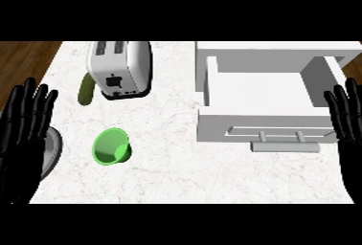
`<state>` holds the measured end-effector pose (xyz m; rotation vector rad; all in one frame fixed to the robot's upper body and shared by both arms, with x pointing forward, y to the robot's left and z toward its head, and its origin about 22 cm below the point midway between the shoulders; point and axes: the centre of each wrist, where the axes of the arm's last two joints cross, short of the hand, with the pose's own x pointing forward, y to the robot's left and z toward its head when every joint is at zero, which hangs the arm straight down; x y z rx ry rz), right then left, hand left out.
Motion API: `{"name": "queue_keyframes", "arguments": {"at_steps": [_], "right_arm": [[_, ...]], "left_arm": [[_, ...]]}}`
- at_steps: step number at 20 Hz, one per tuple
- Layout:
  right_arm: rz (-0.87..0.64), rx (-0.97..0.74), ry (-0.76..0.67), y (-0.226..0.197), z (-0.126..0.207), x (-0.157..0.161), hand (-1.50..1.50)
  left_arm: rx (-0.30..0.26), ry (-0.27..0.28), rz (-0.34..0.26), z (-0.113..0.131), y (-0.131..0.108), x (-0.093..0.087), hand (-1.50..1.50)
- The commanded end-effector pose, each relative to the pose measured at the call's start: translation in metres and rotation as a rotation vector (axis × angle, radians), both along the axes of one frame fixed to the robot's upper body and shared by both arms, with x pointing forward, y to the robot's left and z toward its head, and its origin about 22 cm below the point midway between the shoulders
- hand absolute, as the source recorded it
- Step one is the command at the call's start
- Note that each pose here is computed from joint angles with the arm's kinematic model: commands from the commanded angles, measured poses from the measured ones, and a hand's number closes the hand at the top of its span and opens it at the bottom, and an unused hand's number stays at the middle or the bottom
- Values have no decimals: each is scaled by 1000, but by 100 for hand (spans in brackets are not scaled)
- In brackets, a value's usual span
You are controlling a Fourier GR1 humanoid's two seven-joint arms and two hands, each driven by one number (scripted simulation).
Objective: Pick up the cup, place it into the drawer and close the drawer
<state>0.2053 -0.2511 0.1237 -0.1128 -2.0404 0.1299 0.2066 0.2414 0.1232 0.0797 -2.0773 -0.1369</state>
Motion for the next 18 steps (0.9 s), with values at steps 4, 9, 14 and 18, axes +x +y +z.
{"name": "queue_keyframes", "arguments": {"at_steps": [4, 9, 14, 18], "right_arm": [[58, 32, -28, 10, 6, 19, -150], [188, 121, 61, 21, -6, 8, -150], [167, 126, 58, 8, -12, 9, -150], [162, 128, 37, 31, 10, 29, -150]], "left_arm": [[-17, -38, -132, -14, 9, 9, -150], [-233, 107, -254, -24, -18, 8, -150], [-246, 123, -257, -13, -22, 5, -150], [-239, 103, -246, -29, -22, 14, -150]]}}
